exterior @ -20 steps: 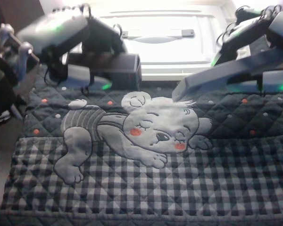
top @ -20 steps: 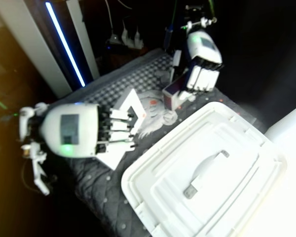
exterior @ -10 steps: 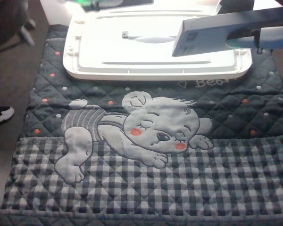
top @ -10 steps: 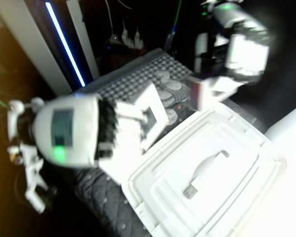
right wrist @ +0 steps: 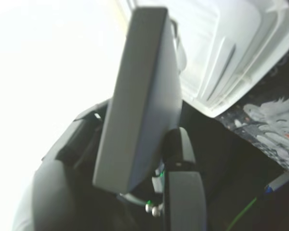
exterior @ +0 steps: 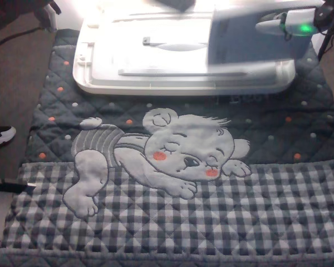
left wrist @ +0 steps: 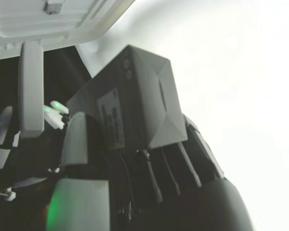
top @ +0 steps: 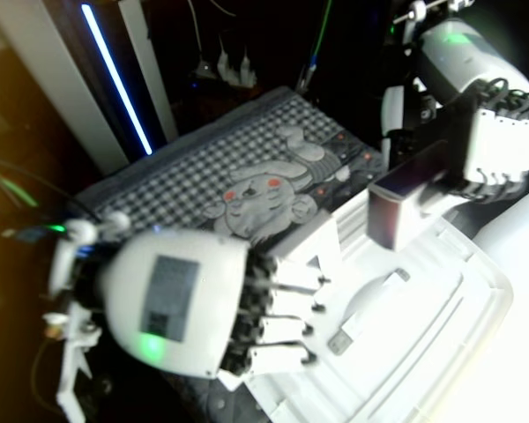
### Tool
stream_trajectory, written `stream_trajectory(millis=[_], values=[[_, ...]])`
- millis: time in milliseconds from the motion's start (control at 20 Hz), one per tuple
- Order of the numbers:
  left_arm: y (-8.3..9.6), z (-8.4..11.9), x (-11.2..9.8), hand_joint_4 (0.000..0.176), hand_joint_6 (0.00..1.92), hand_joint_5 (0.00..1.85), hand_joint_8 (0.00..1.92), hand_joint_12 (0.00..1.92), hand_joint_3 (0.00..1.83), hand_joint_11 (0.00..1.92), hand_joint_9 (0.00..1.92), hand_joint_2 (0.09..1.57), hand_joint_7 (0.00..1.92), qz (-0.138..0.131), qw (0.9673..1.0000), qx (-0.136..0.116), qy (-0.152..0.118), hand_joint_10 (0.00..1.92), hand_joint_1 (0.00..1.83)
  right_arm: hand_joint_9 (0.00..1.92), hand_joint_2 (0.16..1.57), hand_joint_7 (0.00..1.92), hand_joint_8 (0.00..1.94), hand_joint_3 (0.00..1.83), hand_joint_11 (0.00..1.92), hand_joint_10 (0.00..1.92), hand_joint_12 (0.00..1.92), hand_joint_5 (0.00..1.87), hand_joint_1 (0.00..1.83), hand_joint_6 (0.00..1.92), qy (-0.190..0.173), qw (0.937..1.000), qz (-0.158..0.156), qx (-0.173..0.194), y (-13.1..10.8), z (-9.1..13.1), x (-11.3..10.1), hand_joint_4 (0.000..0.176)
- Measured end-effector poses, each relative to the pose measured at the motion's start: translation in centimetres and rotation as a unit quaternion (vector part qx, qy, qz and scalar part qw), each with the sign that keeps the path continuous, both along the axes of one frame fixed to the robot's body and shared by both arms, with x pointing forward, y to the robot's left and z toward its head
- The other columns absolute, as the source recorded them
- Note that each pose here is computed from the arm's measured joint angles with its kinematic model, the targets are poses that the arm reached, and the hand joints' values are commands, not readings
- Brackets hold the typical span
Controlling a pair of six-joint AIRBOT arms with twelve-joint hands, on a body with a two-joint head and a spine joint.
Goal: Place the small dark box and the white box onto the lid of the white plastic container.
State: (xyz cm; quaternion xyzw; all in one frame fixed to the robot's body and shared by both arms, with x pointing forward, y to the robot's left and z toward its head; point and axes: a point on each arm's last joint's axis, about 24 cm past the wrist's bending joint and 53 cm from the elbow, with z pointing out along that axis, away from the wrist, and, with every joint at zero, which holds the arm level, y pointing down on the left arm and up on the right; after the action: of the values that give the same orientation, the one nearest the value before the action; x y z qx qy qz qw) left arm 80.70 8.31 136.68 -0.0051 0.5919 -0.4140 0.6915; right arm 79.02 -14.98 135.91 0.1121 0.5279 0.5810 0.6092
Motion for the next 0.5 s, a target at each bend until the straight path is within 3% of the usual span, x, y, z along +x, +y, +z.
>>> stream_trajectory(millis=[50,100,300,350,400,450,500], values=[[0.1,0.0,0.0,0.175,0.00,0.01,0.00,0.00,0.00,0.00,0.00,0.92,0.00,0.000,1.0000,-0.002,0.000,0.00,1.00,0.02,1.00,0.01,0.00,0.00,0.00,0.00,0.19,0.00,1.16,0.00,-0.003,1.0000,0.002,0.003,0.0,0.2,-0.1,0.175],[0.0,0.0,0.0,0.176,0.00,0.00,0.00,0.00,0.00,0.00,0.00,0.91,0.00,0.000,1.0000,-0.002,0.001,0.00,0.98,0.02,0.99,0.01,0.00,0.00,0.00,0.00,0.24,0.00,1.13,0.00,-0.007,1.0000,0.003,0.005,0.1,0.4,-0.2,0.176],[-0.5,-1.1,-0.6,0.176,0.00,0.00,0.00,0.00,0.00,0.00,0.00,0.91,0.00,-0.009,0.9999,0.003,0.006,0.00,0.94,0.00,0.97,0.00,0.00,0.00,0.00,0.00,0.07,0.00,1.12,0.00,-0.003,0.9999,0.014,0.002,0.7,0.2,-0.7,0.176],[-0.7,-1.3,-1.0,0.165,0.00,0.00,0.00,0.00,0.00,0.00,0.00,0.90,0.00,-0.014,0.9999,0.004,0.005,0.00,0.97,0.00,0.96,0.00,0.00,0.00,0.00,0.00,0.07,0.00,1.08,0.00,-0.006,0.9998,0.016,-0.001,0.7,0.3,-1.0,0.145],[-1.0,-1.4,-1.4,0.149,0.00,0.00,0.00,0.00,0.00,0.00,0.00,0.90,0.00,-0.018,0.9998,0.004,0.004,0.00,1.00,0.00,0.96,0.00,0.00,0.00,0.00,0.00,0.01,0.00,1.07,0.00,-0.007,0.9999,0.016,-0.001,0.4,0.4,-1.2,0.151],[-0.9,-1.4,-1.8,0.159,0.00,0.00,0.00,0.00,0.00,0.00,0.00,0.89,0.00,-0.020,0.9998,0.005,-0.002,0.00,0.99,0.00,0.95,0.00,0.00,0.00,0.06,0.00,0.03,0.00,1.06,0.00,-0.014,0.9998,0.015,0.001,-0.3,0.8,-1.7,0.137],[-0.7,-1.3,-2.1,0.136,0.00,0.00,0.00,0.01,0.00,0.02,0.00,0.87,0.00,-0.021,0.9997,0.004,-0.008,0.00,1.01,0.01,0.91,0.00,0.00,0.00,0.11,0.00,0.05,0.00,1.08,0.00,-0.025,0.9996,0.013,0.005,-1.3,1.4,-2.3,0.158]])
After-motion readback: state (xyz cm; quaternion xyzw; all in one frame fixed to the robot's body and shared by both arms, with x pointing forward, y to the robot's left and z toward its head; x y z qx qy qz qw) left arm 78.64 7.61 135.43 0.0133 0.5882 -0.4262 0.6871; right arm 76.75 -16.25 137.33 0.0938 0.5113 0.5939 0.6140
